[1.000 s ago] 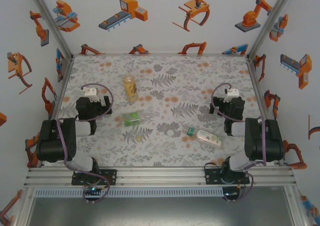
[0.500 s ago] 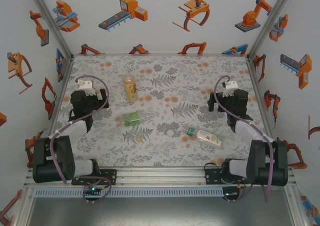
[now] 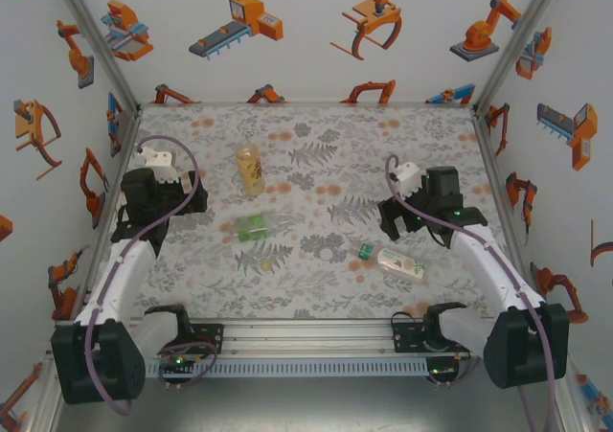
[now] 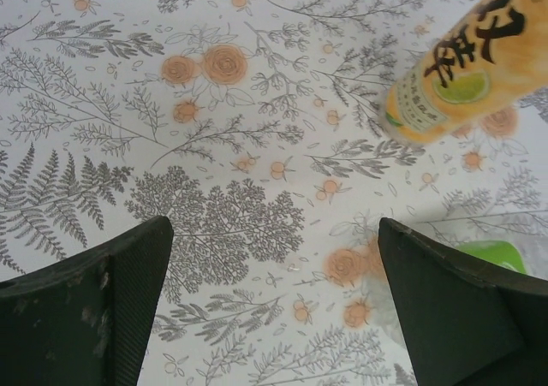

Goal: Screw on the bottle caps

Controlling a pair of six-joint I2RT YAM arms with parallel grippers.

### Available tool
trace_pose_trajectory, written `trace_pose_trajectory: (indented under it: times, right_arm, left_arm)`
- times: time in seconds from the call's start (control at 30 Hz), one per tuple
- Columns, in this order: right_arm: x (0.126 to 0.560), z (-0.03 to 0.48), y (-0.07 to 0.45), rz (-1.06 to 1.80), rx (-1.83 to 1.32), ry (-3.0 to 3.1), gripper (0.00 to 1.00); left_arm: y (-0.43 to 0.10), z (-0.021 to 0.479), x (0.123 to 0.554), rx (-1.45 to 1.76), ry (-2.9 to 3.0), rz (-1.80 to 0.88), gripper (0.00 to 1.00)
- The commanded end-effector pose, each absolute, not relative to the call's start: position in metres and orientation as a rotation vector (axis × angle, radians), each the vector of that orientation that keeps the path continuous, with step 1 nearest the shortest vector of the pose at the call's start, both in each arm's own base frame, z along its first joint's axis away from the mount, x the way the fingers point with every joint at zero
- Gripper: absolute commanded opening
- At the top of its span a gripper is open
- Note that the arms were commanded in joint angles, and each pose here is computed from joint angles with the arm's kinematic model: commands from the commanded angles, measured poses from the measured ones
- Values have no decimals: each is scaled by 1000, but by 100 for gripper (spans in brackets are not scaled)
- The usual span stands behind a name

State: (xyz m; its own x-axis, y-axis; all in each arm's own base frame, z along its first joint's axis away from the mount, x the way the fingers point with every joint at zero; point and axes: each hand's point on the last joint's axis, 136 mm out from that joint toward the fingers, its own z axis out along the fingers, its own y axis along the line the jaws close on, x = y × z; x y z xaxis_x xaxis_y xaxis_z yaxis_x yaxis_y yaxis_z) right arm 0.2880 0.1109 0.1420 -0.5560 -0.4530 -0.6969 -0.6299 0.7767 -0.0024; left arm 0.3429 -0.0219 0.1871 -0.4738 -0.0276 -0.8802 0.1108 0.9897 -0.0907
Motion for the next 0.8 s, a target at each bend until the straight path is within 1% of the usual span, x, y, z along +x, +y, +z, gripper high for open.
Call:
trace_pose_trajectory:
  times: [0.0, 0.13, 0.33, 0.5, 0.77]
  right_arm:
    - [249, 131, 111, 288, -1005, 2370, 93]
    - [224, 128, 116, 261, -1160, 2417, 92]
    - [193, 128, 121, 274, -1323, 2437, 93]
    - [188, 123, 119, 229, -1363, 2426, 92]
    - [185, 94, 114, 131, -1443, 2463, 90]
  left_arm:
    - [-30, 179, 324, 48, 2083, -217, 97]
    - [-27, 182, 323, 4, 2041, -187, 97]
    - [-31, 180, 319, 51, 2061, -105, 97]
    - [-33, 183, 319, 69, 2053, -85, 97]
    - [-28, 180, 320, 45, 2068, -55, 97]
